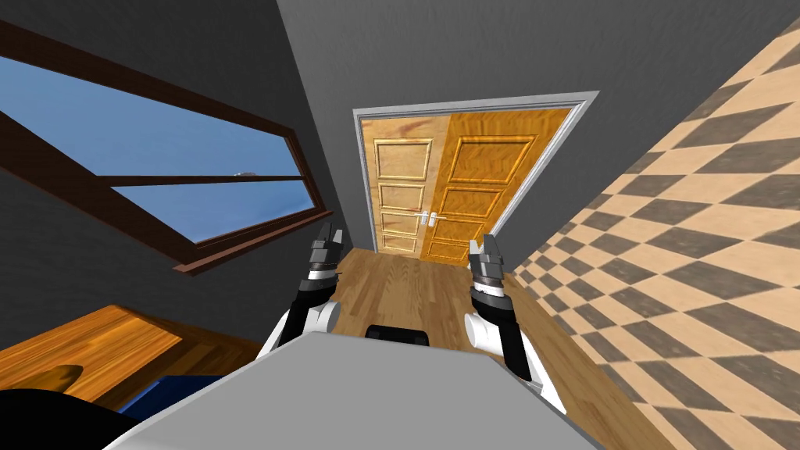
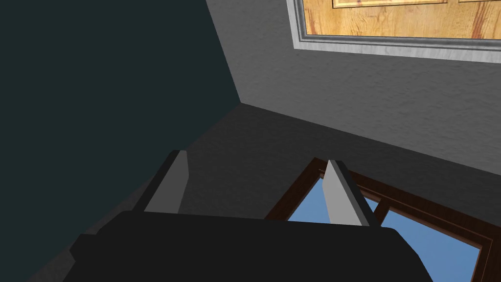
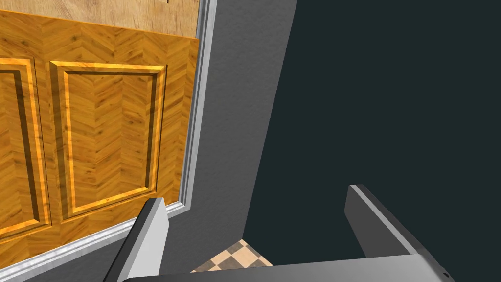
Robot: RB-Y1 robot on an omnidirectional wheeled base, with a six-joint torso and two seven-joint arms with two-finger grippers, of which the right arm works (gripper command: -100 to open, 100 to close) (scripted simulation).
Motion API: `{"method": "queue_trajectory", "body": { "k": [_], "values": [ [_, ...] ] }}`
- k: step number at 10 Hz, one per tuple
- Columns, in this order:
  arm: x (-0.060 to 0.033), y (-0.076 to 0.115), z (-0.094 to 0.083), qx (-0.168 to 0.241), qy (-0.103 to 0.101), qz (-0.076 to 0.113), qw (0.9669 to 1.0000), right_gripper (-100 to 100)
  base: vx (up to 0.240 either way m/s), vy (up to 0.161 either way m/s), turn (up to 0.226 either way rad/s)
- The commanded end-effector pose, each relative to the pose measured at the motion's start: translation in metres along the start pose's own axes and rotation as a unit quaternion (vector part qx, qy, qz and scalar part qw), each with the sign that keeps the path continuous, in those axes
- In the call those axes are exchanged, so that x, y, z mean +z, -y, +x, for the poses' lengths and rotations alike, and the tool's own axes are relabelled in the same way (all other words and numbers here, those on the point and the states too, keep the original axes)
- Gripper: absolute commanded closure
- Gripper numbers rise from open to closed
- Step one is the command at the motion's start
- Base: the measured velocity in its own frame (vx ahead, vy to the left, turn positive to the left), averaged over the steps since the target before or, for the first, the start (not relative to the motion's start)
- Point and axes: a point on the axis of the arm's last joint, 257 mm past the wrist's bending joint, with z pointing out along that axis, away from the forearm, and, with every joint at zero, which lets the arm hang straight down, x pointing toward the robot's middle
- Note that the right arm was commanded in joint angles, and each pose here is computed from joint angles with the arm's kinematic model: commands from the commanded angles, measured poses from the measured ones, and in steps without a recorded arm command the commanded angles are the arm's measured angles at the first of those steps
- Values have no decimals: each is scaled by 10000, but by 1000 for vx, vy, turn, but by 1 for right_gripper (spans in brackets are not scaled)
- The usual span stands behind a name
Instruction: Pull the door open
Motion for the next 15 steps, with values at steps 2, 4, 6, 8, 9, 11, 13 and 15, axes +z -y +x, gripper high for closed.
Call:
{"method": "queue_trajectory", "body": {
  "k": [2, 4, 6, 8, 9, 11, 13, 15],
  "values": [
    [-35, 277, 11, 42, -68, 219, 9997, -100, 76, -13, 89],
    [-62, 507, 1, 69, -111, 397, 9991, -100, 75, -25, 92],
    [-80, 727, -25, 92, -143, 560, 9983, -100, 95, -28, 101],
    [-101, 951, -65, 110, -164, 728, 9972, -100, 93, -25, 108],
    [-132, 1011, -63, 109, -167, 797, 9966, -100, 63, -22, 33],
    [-152, 1144, -90, 115, -171, 904, 9957, -100, 48, -22, 56],
    [-180, 1379, -157, 124, -168, 1089, 9938, -100, 62, -19, 86],
    [-218, 1535, -198, 126, -160, 1228, 9922, -100, 77, -35, 88]
  ]
}}
